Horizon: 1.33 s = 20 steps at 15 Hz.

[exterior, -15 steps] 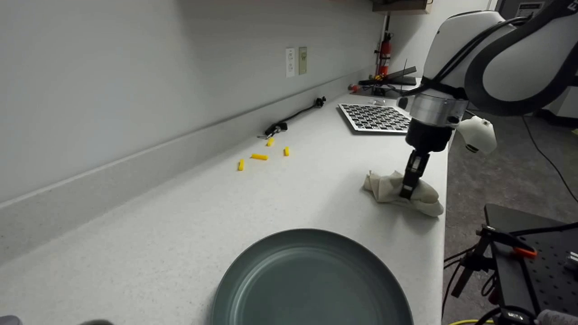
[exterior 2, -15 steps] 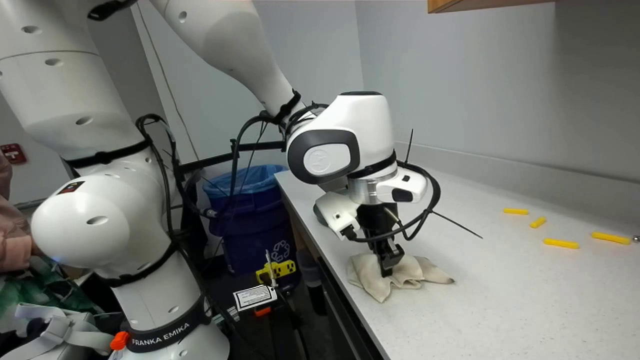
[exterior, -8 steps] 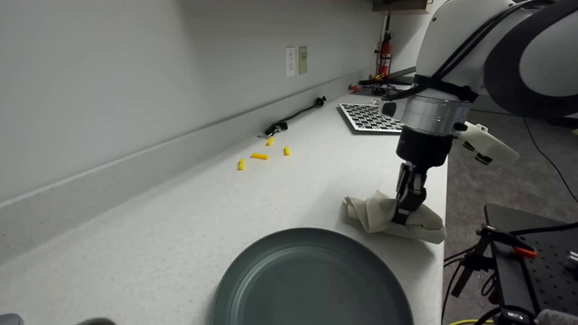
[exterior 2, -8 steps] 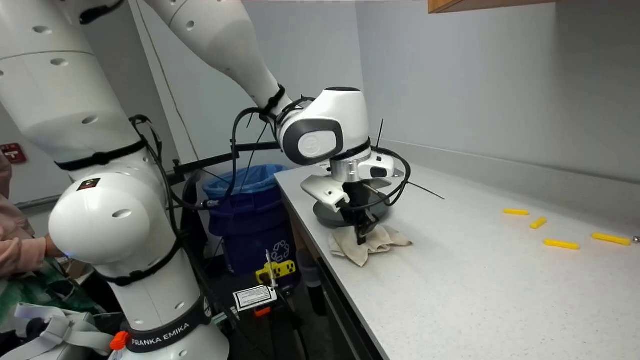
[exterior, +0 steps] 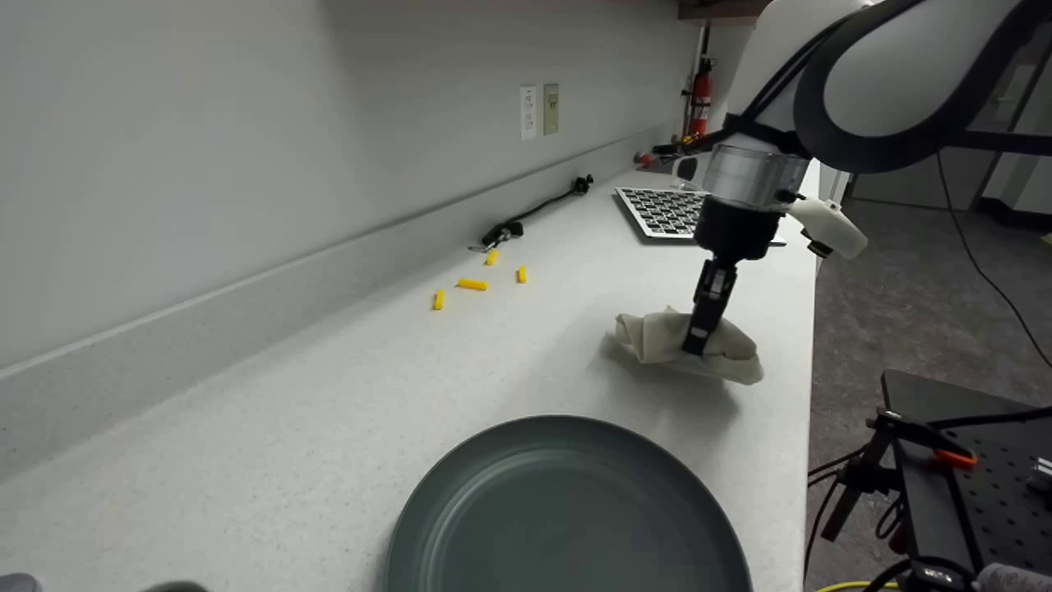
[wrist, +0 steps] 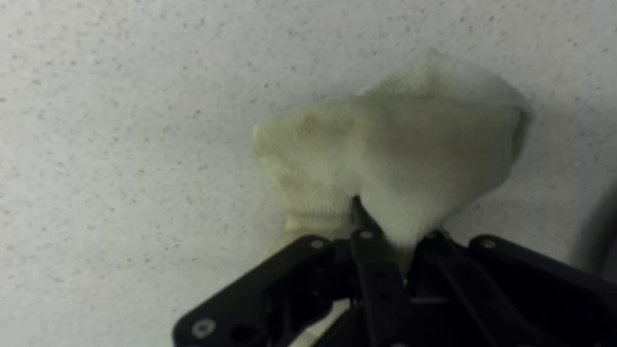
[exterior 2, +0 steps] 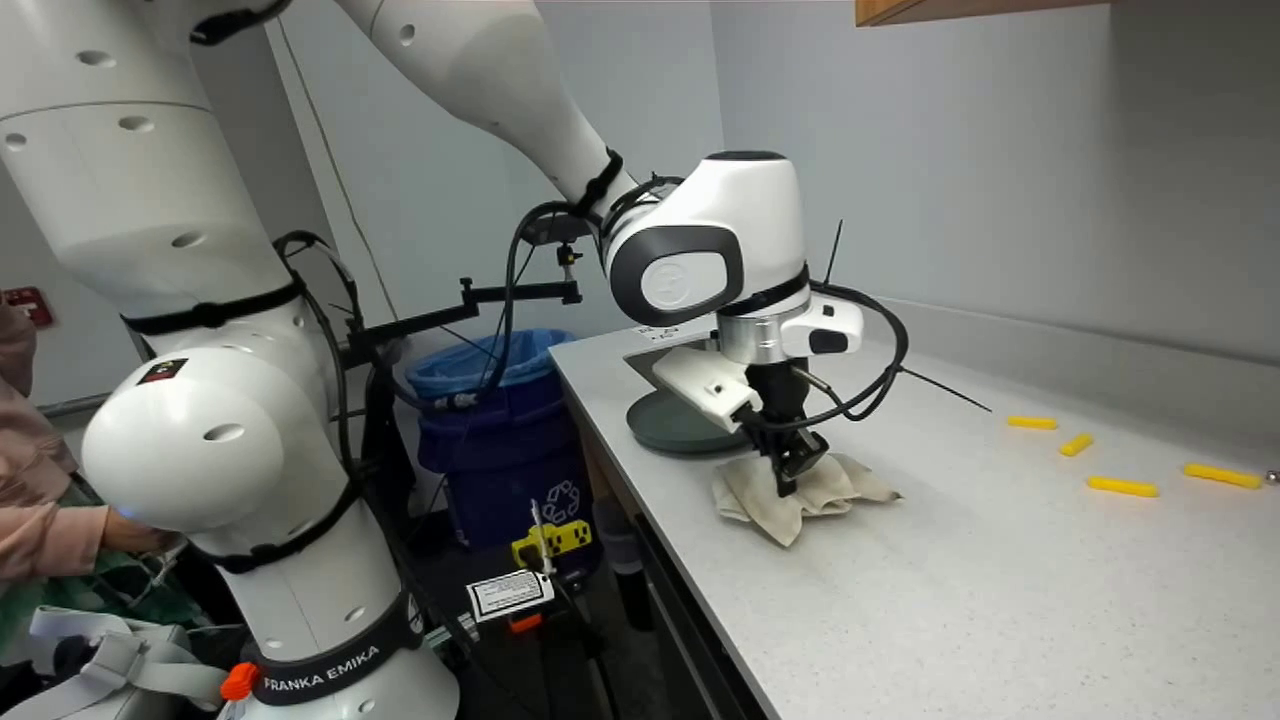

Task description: Wipe the counter with the cloth

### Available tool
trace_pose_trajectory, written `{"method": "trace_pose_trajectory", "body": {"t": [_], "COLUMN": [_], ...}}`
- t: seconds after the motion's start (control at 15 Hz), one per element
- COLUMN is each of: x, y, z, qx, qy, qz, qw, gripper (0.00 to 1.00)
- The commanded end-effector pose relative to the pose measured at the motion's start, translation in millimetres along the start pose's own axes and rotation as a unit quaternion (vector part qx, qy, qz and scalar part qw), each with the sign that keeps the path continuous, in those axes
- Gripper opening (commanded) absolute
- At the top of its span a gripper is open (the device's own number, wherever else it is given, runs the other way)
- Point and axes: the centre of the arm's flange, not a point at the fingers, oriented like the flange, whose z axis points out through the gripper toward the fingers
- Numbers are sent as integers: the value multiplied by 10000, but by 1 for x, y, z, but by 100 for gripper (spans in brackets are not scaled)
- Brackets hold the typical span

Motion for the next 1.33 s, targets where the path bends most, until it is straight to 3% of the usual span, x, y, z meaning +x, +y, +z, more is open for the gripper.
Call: {"method": "trace_pose_trajectory", "body": {"t": [0.0, 0.53, 0.67, 1.27], "x": [32, 105, 114, 104], "y": [21, -15, -25, -47], "z": [-8, -31, -34, -77], "qx": [-60, -11, 15, 235], "qy": [233, 706, 726, 507], "qz": [273, 138, 94, -271], "qw": [9993, 9974, 9973, 9981], "gripper": [3, 3, 37, 100]}}
